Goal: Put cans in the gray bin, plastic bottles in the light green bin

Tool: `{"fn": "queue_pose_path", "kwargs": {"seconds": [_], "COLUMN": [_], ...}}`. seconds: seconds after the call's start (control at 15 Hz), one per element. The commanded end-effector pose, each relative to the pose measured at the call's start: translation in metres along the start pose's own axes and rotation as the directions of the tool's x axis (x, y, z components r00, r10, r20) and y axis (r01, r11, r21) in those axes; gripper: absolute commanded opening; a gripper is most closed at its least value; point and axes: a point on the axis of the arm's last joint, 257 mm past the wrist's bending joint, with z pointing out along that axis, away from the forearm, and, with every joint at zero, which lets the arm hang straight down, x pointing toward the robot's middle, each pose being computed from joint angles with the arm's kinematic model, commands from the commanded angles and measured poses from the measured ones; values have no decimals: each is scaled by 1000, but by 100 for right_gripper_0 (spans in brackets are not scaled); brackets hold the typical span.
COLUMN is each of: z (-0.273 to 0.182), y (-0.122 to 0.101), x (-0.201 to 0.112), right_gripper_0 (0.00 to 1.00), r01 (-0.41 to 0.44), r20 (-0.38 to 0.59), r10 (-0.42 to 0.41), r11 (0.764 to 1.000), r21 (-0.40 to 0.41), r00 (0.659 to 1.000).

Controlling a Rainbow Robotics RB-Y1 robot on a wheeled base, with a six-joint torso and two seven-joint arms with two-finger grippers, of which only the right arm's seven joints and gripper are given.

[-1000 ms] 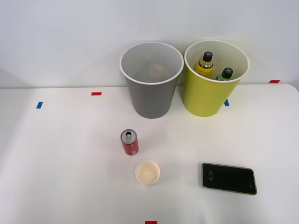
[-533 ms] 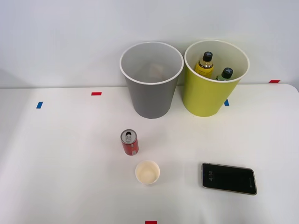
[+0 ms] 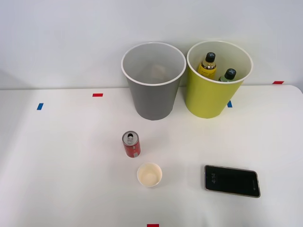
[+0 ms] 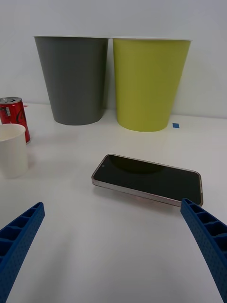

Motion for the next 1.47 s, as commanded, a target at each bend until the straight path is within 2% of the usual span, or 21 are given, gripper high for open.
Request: {"fn": "queue_pose_path", "kwargs": {"seconds": [0.07,0.33,0.4,0.53,0.87,1.07,1.13,1.47], "z": [0,0,2,2,3,16,24,85], "y": [0,0,-2,-5,0,7,8,15], "x": [0,0,16,21,-8,-18,-20,-29], "right_gripper_0": [100,100,100,100,100,100,100,100], "r01": [0,0,6,32,66,89,74,62], "r20": [0,0,-32,-32,34,79,88,102], "r10": [0,0,-6,-32,-62,-72,-50,-21], "r11": [1000,1000,1000,999,990,965,956,908], "r21": [0,0,4,-4,-126,-248,-285,-415], "r00": [1000,1000,999,999,998,994,995,995]}}
